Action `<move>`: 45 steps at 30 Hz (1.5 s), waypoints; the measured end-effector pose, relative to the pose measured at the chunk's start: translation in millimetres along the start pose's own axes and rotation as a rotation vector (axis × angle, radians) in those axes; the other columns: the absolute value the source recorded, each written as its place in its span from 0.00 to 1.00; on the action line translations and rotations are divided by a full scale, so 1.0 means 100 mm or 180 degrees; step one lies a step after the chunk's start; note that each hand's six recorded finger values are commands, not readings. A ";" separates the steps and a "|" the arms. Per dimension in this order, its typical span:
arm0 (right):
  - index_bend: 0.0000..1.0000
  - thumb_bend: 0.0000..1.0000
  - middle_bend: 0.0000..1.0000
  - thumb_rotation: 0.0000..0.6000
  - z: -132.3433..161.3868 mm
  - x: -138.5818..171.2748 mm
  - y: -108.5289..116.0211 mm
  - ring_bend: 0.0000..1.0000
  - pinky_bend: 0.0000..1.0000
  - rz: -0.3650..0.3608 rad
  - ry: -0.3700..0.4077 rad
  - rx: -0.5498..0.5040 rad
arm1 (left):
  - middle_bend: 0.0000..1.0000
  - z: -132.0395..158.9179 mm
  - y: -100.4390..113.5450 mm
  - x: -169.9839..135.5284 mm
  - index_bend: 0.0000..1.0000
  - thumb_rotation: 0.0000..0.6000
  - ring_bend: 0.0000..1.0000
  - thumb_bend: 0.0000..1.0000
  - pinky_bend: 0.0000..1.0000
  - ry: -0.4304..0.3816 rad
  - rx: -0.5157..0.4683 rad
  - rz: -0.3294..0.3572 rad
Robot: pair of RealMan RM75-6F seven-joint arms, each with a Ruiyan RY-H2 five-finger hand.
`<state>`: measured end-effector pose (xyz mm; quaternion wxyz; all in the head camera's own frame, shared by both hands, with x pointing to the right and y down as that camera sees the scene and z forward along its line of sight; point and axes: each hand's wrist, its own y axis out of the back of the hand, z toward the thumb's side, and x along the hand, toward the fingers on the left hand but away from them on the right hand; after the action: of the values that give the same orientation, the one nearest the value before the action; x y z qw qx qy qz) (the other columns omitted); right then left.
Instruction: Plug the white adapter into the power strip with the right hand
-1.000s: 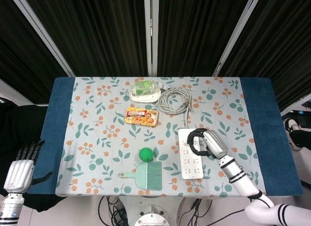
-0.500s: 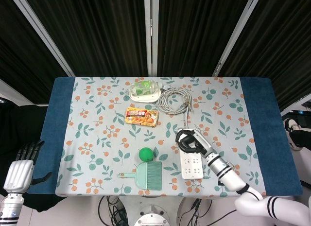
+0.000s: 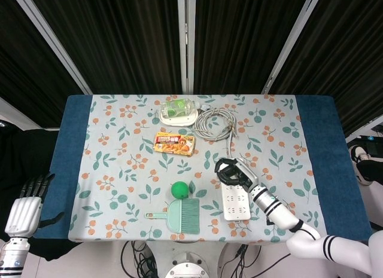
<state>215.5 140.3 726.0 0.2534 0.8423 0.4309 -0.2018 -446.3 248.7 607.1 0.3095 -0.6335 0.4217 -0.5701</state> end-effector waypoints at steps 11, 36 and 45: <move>0.94 0.72 0.92 1.00 -0.09 0.07 0.05 0.84 0.93 -0.0045 0.0019 0.0002 | 0.00 -0.01 0.00 0.00 0.00 1.00 0.00 0.13 0.00 0.0002 -0.0005 0.0003; 0.18 0.35 0.24 1.00 0.52 0.71 0.54 0.07 0.01 -0.0704 0.0801 0.2178 | 0.00 0.05 0.08 0.10 0.00 1.00 0.00 0.12 0.00 -0.0035 0.0103 0.0163; 0.00 0.33 0.00 1.00 0.53 1.58 0.91 0.00 0.00 -0.1653 0.0173 0.4131 | 0.00 0.05 0.11 0.12 0.00 1.00 0.00 0.10 0.00 0.0018 0.0236 0.0338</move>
<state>370.8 162.0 619.1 -0.3682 0.6979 0.4168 -0.4512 -443.5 232.5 601.8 0.3613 -0.5968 0.4342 -0.5700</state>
